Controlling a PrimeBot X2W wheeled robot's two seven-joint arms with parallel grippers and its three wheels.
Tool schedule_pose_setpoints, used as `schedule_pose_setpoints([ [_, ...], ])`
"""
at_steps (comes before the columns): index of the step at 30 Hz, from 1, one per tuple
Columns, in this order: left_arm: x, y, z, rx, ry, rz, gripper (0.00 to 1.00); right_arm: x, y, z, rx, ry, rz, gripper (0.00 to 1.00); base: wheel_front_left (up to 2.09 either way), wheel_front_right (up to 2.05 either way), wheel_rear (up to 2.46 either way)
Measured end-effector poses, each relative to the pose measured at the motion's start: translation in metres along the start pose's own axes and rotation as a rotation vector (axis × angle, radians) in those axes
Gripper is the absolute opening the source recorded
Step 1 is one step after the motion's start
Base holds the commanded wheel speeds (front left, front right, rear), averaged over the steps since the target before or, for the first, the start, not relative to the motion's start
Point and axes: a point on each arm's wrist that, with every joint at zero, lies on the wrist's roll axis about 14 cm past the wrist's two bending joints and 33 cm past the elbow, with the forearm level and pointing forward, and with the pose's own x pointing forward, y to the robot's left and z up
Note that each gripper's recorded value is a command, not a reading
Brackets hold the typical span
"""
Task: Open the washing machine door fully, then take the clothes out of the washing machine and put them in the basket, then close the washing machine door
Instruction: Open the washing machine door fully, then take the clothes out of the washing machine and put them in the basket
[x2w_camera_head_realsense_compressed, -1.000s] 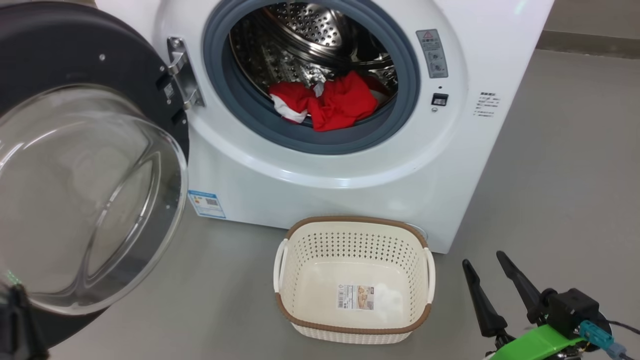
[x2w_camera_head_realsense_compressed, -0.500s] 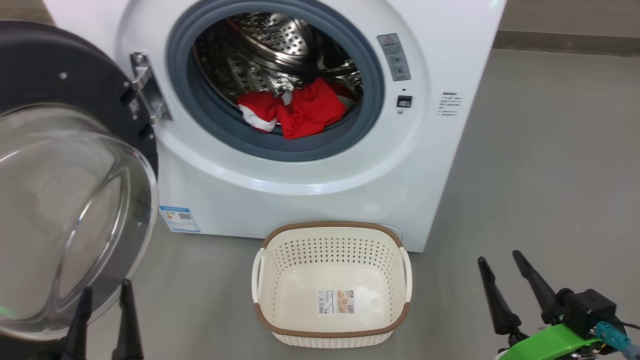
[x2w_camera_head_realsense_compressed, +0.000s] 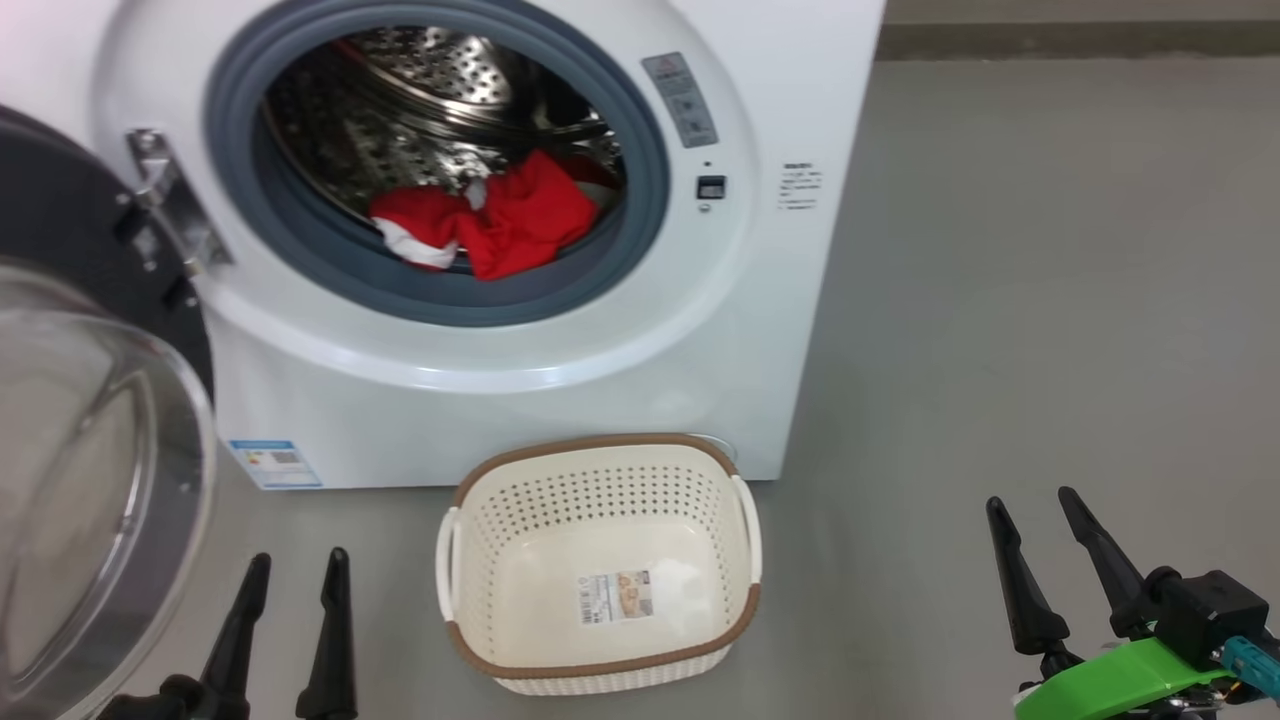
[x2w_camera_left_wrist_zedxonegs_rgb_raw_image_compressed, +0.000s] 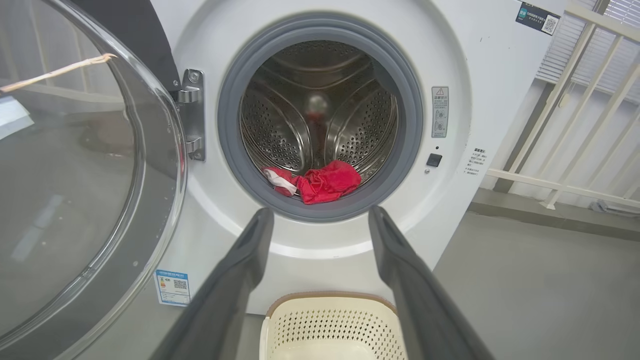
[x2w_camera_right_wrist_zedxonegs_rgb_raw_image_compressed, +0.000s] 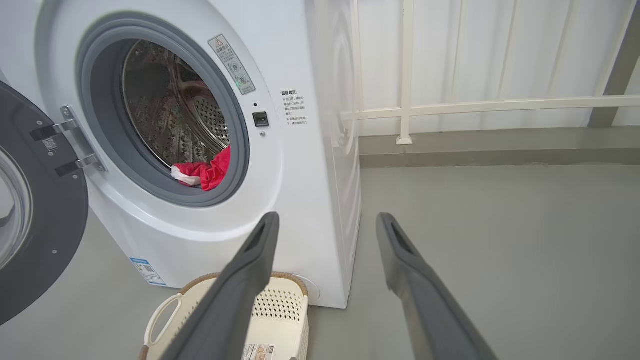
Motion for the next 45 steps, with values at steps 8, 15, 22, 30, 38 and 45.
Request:
schedule_pose_setpoints([
  [8, 0.013, -0.030, -0.018, -0.010, 0.051, -0.093, 1.00, -0.013, -0.025, 0.003, -0.001, -0.011, -0.081, 1.00, 0.00, 0.00, 0.00],
  [15, 0.021, -0.049, -0.030, -0.002, 0.085, -0.159, 1.00, -0.024, -0.046, 0.006, -0.004, -0.017, -0.148, 1.00, 0.00, 0.00, 0.00],
  [22, 0.024, -0.054, -0.033, -0.001, 0.092, -0.176, 1.00, -0.027, -0.052, 0.005, -0.004, -0.014, -0.168, 1.00, 0.00, 0.00, 0.00],
  [30, 0.025, -0.057, -0.032, -0.018, 0.088, -0.181, 1.00, -0.026, -0.051, 0.006, -0.004, -0.017, -0.166, 1.00, 0.00, 0.00, 0.00],
  [38, 0.027, -0.058, -0.029, -0.022, 0.079, -0.187, 1.00, -0.026, -0.050, 0.006, -0.003, -0.019, -0.163, 1.00, 0.06, -0.09, 0.02],
  [45, 0.028, -0.059, -0.026, -0.031, 0.070, -0.188, 1.00, -0.026, -0.049, 0.006, -0.002, -0.018, -0.159, 1.00, 0.86, -0.91, 0.04],
])
